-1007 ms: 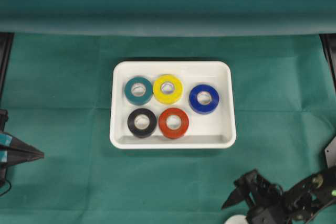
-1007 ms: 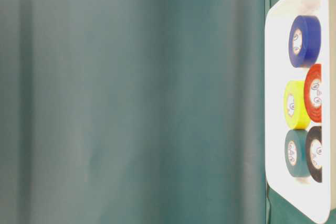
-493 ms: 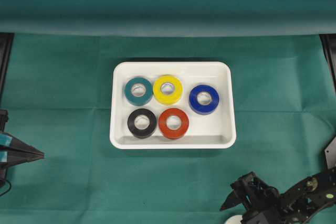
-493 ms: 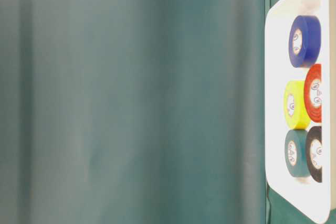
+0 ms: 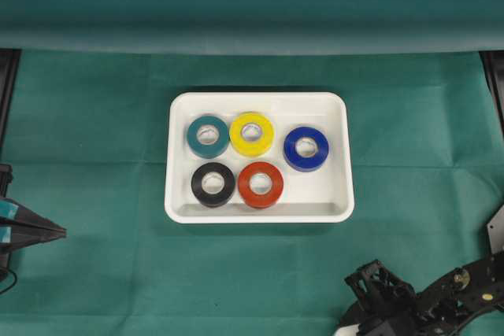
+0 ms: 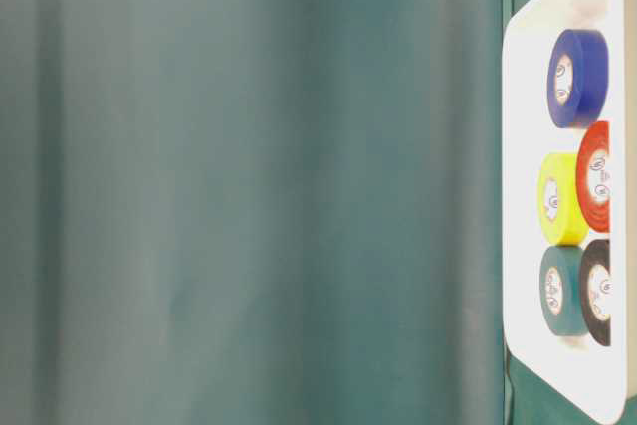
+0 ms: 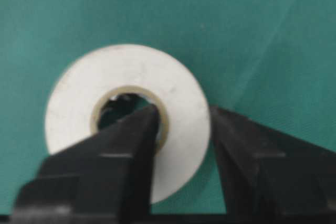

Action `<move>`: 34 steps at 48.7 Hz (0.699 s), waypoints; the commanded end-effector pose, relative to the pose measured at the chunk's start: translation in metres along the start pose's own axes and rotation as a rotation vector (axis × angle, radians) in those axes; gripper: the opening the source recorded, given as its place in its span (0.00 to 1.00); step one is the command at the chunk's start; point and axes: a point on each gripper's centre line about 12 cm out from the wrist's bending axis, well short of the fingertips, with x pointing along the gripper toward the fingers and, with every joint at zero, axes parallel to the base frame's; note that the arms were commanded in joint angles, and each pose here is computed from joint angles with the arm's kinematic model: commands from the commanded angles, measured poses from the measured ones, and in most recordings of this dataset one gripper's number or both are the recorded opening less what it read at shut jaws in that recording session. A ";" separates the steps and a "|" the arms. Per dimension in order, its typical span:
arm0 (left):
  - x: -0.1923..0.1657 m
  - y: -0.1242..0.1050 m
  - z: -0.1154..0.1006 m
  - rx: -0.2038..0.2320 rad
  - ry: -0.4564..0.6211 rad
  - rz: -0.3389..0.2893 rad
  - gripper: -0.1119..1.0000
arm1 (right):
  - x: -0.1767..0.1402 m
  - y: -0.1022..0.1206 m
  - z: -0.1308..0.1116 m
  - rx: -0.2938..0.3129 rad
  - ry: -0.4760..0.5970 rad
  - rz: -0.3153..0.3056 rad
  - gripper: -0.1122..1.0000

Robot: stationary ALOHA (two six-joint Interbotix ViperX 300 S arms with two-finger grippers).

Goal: Put the tape into the white case with the right arm.
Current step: 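Lower the right gripper onto the white tape roll and grasp it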

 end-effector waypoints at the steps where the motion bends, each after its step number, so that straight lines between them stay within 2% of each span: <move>1: 0.000 0.000 0.006 0.001 -0.015 0.001 0.10 | -0.003 0.000 0.012 -0.001 -0.036 0.000 0.11; 18: 0.000 0.000 0.006 0.001 -0.015 0.001 0.10 | -0.004 -0.001 0.018 0.003 -0.052 -0.003 0.11; 28: 0.000 0.000 0.006 0.001 -0.015 0.001 0.10 | -0.014 -0.003 0.036 0.001 -0.104 -0.017 0.11; 34: 0.000 0.000 0.005 0.001 -0.014 0.001 0.10 | -0.023 -0.004 0.047 -0.005 -0.123 -0.047 0.11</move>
